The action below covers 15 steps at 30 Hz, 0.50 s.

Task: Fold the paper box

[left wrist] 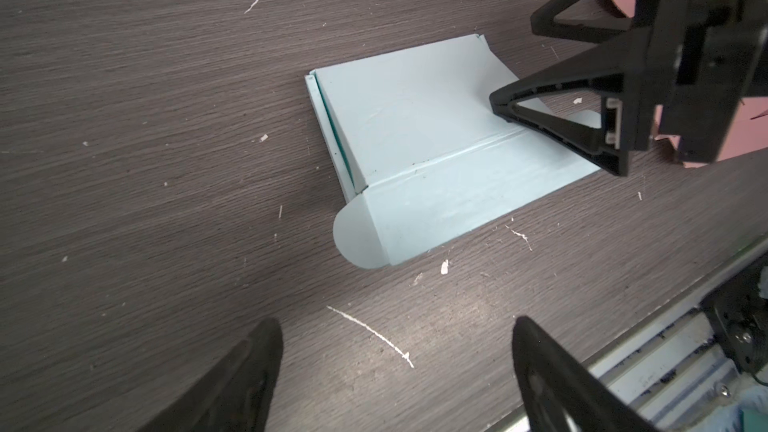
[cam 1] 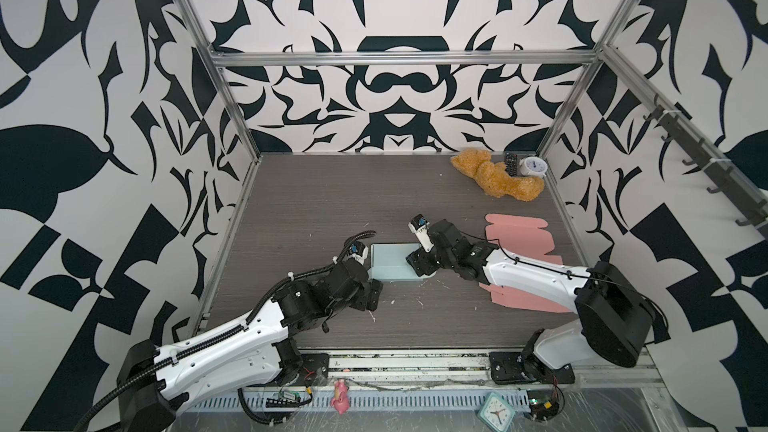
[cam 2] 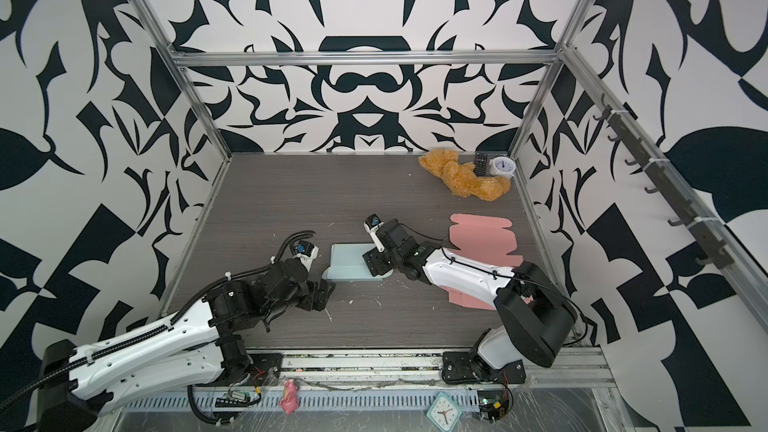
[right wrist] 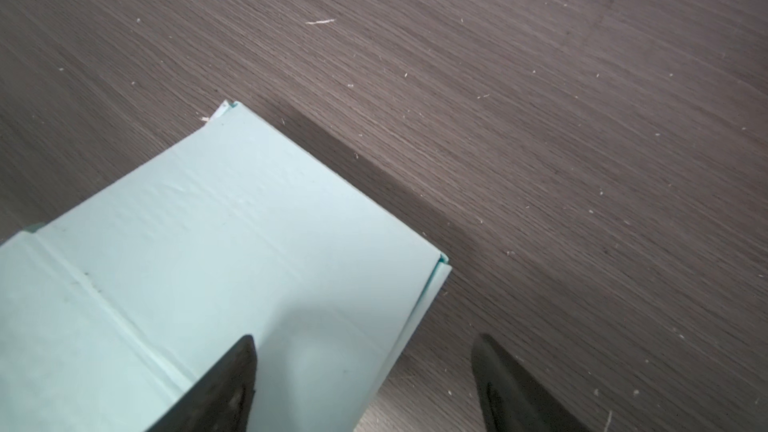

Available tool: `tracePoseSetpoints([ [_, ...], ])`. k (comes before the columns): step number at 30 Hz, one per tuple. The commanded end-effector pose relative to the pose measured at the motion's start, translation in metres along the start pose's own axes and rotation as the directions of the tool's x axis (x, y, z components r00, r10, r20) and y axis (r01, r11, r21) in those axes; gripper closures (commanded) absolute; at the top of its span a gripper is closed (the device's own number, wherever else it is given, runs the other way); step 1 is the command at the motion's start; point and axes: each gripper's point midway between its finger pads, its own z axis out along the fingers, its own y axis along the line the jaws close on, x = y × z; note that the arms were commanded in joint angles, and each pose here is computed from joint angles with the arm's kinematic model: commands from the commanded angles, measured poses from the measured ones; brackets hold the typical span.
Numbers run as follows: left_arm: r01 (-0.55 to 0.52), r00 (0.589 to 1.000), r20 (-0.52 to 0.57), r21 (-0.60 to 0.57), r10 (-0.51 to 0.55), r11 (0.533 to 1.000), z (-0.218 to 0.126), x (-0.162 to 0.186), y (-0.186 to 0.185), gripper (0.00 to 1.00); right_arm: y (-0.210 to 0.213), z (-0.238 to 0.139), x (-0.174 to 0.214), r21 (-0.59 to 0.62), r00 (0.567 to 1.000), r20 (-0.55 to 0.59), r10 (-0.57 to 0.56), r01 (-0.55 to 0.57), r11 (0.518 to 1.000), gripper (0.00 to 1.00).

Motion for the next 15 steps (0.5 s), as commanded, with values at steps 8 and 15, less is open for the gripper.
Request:
tracePoseSetpoints([
  [8, 0.058, 0.998, -0.039, -0.002, -0.058, 0.998, 0.02, -0.037, 0.003, 0.08, -0.004, -0.001, 0.011, 0.009, 1.0, -0.025, 0.008, -0.008, 1.0, 0.16],
  [15, 0.118, 0.992, -0.05, -0.008, -0.119, 0.993, 0.053, -0.047, 0.02, 0.08, -0.007, -0.001, 0.013, 0.009, 0.999, -0.028, 0.017, -0.017, 1.0, 0.16],
])
